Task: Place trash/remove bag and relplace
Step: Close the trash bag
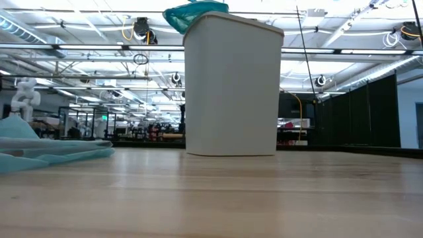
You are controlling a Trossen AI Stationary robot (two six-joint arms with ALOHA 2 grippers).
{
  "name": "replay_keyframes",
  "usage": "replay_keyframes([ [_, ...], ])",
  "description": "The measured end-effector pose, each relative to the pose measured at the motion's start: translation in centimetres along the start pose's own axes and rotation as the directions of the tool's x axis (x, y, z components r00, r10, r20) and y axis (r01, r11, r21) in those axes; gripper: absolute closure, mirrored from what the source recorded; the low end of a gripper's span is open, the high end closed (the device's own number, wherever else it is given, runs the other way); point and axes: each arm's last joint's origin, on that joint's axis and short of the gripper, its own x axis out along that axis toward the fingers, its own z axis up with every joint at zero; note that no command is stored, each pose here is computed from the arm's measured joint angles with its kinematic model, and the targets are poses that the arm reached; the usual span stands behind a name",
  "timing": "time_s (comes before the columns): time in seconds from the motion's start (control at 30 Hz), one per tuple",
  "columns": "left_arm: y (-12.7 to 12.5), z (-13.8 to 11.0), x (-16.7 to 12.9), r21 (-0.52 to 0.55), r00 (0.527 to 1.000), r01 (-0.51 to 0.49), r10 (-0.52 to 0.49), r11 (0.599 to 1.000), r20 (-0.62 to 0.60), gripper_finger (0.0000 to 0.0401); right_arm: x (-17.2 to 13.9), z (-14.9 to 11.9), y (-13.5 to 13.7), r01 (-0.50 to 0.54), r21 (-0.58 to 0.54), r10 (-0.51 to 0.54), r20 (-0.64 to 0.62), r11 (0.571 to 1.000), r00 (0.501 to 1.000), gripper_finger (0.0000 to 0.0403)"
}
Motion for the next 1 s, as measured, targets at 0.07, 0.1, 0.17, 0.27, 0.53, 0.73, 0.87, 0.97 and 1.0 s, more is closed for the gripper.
replay_keyframes([
  [0.07, -0.2, -0.1, 0.0, -0.039, 1.000, 0.000, -0.001, 0.999, -0.023, 0.0301, 1.0, 0.3, 0.9, 0.032, -0.007, -0.032, -0.024, 0.999, 0.999, 0.0179],
  [0.1, -0.3, -0.2, 0.0, -0.061, 1.000, 0.005, -0.006, 0.998, -0.029, 0.0302, 1.6, 0.5, 1.3, 0.047, -0.005, -0.047, -0.028, 0.999, 0.999, 0.0179],
  [0.17, -0.4, -0.2, 0.0, -0.094, 0.999, 0.010, -0.014, 0.996, -0.034, 0.0309, 3.0, 0.8, 2.1, 0.056, 0.008, -0.056, -0.033, 0.998, 0.998, 0.0179],
  [0.27, -0.4, -0.3, 0.0, -0.132, 0.999, 0.013, -0.019, 0.991, -0.043, 0.0329, 5.3, 1.2, 3.3, 0.075, 0.030, -0.074, -0.033, 0.997, 0.997, 0.0179],
  [0.53, -0.3, -1.1, -1.9, -0.205, 1.000, 0.003, -0.006, 0.979, -0.014, 0.0397, 12.1, 1.0, 7.1, 0.322, -0.164, -0.345, -0.142, 0.932, 0.928, 0.0197],
  [0.73, -0.1, -1.3, -2.6, -0.232, 1.000, -0.024, 0.023, 0.972, -0.008, 0.0399, 15.9, 1.1, 9.8, 0.460, -0.338, -0.521, -0.116, 0.821, 0.845, 0.0236],
  [0.87, -0.2, -1.5, -2.7, -0.232, 1.000, -0.022, 0.019, 0.973, -0.016, 0.0400, 17.9, 0.8, 11.1, 0.495, -0.440, -0.594, -0.115, 0.749, 0.796, 0.0262],
  [0.97, -0.2, -1.6, -2.7, -0.230, 1.000, -0.021, 0.016, 0.973, -0.022, 0.0400, 19.0, 0.5, 11.4, 0.534, -0.498, -0.664, -0.121, 0.683, 0.738, 0.0277],
  [1.0, -0.2, -1.6, -2.7, -0.230, 1.000, -0.021, 0.017, 0.973, -0.021, 0.0400, 19.2, 0.5, 11.4, 0.548, -0.503, -0.682, -0.118, 0.668, 0.722, 0.0281],
])
